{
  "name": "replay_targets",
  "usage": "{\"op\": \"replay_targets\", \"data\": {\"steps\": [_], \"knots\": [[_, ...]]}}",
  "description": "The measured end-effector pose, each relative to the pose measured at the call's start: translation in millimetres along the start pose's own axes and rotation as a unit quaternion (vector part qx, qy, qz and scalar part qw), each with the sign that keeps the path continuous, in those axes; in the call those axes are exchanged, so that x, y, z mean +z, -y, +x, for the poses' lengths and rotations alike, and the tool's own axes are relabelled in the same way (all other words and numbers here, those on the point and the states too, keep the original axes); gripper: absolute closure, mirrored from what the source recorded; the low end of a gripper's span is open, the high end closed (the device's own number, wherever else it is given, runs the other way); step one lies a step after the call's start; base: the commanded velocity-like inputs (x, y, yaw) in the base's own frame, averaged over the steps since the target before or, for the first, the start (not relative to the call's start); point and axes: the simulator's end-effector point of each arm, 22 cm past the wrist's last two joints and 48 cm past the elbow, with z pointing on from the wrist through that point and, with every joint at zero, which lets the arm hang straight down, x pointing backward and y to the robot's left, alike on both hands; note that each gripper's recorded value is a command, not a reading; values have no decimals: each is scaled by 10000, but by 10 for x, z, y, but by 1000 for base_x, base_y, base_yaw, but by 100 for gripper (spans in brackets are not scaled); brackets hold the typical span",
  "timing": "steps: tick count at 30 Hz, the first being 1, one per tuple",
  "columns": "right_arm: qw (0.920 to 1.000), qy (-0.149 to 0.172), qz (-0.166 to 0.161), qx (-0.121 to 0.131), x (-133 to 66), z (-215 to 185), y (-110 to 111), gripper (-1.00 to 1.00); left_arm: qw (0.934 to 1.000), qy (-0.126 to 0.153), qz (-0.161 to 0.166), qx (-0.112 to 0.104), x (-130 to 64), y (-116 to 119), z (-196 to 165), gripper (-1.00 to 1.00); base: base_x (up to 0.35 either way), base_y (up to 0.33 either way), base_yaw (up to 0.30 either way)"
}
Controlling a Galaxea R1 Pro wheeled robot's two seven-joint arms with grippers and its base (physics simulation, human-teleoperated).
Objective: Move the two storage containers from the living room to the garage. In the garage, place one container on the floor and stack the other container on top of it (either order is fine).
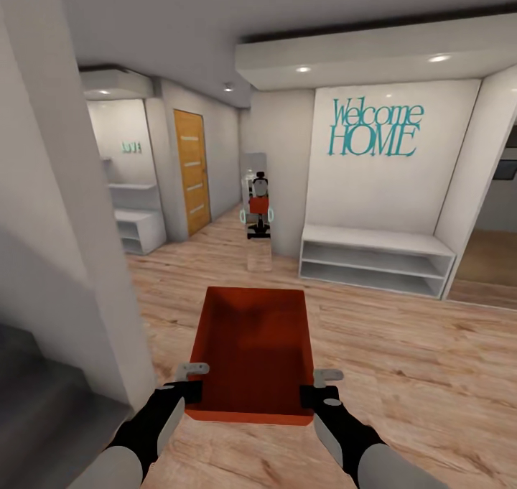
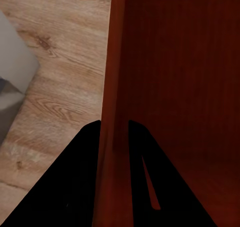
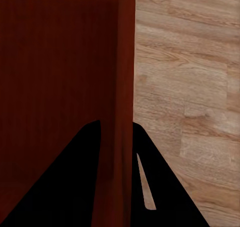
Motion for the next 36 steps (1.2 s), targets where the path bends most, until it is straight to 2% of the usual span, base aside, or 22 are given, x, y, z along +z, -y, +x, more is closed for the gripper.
{"op": "replay_targets", "data": {"steps": [30,36], "knots": [[10000,3,-1,-2,0,-2,-2,100,10000,2,1,0,0,-2,-2,100,323,0,0],[10000,-1,-21,-8,9,-1,37,100,10000,-3,-21,-3,-6,38,3,100,323,0,163]]}}
